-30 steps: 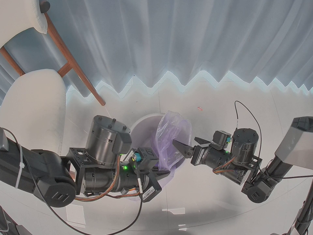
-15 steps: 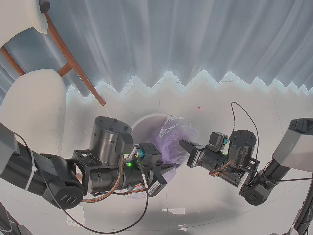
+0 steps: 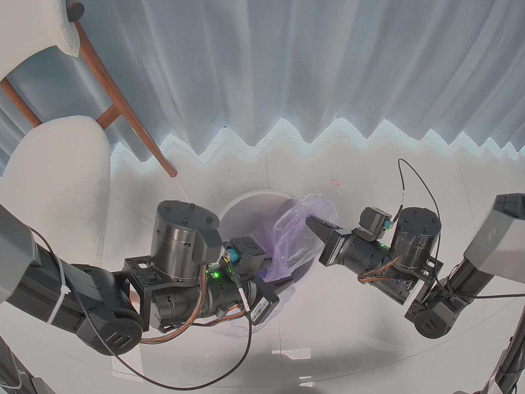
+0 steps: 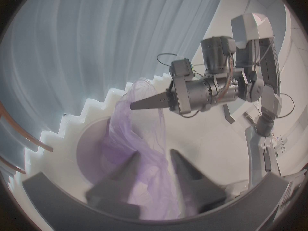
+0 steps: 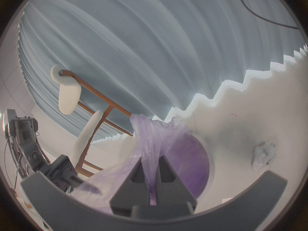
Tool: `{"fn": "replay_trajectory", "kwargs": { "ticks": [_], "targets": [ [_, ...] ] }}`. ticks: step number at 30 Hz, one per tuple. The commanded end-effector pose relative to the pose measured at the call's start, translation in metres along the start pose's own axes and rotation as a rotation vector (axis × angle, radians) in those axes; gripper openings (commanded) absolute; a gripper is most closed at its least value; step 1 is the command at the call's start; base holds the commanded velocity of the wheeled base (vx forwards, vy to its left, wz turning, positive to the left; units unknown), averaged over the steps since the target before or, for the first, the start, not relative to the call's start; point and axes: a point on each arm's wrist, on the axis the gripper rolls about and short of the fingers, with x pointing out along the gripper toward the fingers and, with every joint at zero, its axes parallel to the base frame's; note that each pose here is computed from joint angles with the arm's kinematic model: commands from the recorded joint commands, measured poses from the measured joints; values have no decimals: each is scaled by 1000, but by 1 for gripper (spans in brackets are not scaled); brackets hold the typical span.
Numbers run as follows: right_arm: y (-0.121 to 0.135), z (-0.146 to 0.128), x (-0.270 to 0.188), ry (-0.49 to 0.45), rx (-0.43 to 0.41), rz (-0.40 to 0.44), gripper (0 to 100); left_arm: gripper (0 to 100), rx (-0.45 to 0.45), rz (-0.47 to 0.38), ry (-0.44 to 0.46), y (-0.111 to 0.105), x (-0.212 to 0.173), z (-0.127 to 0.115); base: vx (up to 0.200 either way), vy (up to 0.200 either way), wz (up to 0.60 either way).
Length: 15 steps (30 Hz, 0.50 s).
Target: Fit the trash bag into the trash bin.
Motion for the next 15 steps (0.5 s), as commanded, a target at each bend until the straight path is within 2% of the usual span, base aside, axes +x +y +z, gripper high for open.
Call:
{"fn": "replay_trajectory", "kwargs": {
  "ticks": [1,7,8,9,14,15],
  "targets": [
    [1,4,2,-27,-1,15,0,100,-35,15,-41,1,0,3,0,0,0],
    [-2,14,5,-89,-3,33,0,100,-235,35,-124,8,-24,20,0,0,0],
    [-2,14,5,-89,-3,33,0,100,-235,35,-124,8,-24,20,0,0,0],
    [-4,15,5,-88,-4,36,0,100,-263,39,-109,10,-32,18,0,0,0],
    [-6,16,5,-91,-4,33,0,100,-284,70,-39,18,-47,0,0,0,0],
    [-8,16,5,-90,-4,27,0,100,-291,59,-7,17,-51,-10,0,0,0]
  ]
}}
